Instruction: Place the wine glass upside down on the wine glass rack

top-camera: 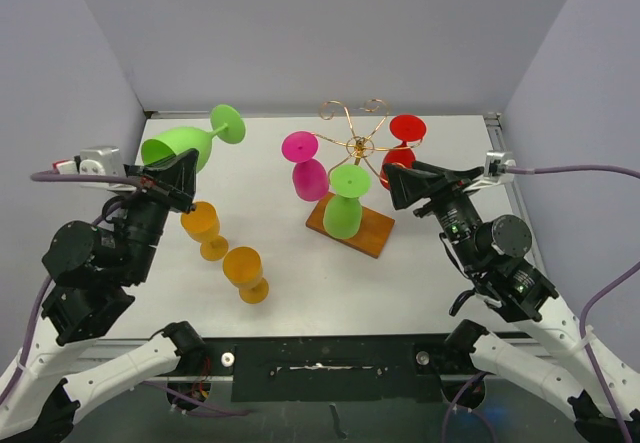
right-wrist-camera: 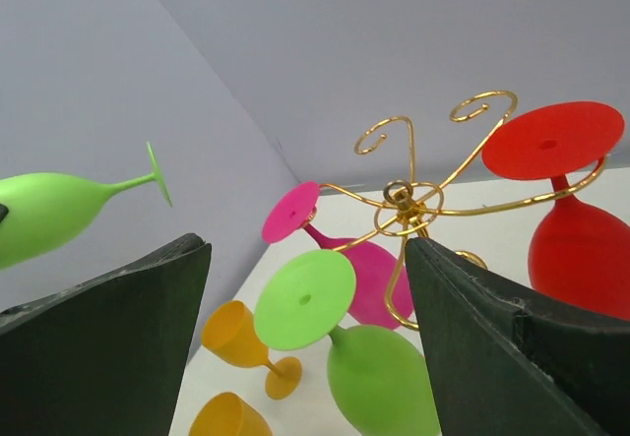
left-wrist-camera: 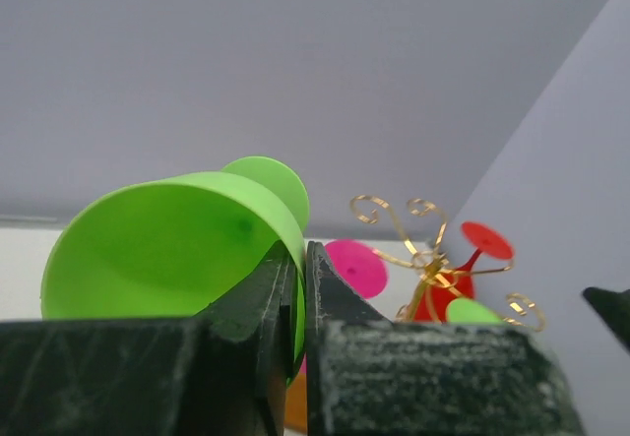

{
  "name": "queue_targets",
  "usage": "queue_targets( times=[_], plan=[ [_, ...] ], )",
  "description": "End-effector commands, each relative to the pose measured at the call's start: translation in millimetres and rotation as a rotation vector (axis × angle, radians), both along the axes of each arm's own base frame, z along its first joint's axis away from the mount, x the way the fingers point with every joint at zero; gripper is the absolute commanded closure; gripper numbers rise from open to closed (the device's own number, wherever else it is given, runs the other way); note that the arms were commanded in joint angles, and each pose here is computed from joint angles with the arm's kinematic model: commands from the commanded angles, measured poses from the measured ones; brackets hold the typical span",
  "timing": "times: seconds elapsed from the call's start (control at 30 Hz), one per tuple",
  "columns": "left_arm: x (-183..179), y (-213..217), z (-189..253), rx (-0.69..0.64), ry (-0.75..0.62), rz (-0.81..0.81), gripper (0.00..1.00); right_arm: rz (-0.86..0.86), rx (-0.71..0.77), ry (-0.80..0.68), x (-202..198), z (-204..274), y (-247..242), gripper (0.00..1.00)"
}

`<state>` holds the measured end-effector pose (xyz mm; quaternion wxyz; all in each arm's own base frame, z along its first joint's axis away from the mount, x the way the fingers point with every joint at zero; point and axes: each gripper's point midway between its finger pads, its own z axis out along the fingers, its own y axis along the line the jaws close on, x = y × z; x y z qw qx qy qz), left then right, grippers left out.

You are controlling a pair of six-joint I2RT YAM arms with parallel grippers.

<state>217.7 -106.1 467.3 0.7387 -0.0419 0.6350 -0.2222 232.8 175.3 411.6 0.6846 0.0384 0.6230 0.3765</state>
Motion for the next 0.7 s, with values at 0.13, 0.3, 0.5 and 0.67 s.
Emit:
queue_targets(
  times=[0.13, 0.3, 0.5, 0.67],
  plan=[
    [-24.2, -17.5, 98.0, -0.307, -0.341, -0.178, 1.00, 0.083, 0.193, -0.132, -7.6, 70.4, 12.3, 0.16],
    [-21.5, -37.7, 113.8, -0.392, -0.424, -0.247, 1.00, 0.155, 0.242, -0.216, -6.4, 91.9, 31.6, 0.13],
    [-20.4, -54.0, 123.7, -0.442, -0.508, -0.301, 1.00, 0.276, 0.424, -0.286, -5.9, 122.9, 53.4, 0.14],
    [-15.5, -66.2, 129.8, -0.459, -0.549, -0.322, 1.00, 0.379, 0.569, -0.302, -2.7, 136.3, 69.8, 0.19]
  ],
)
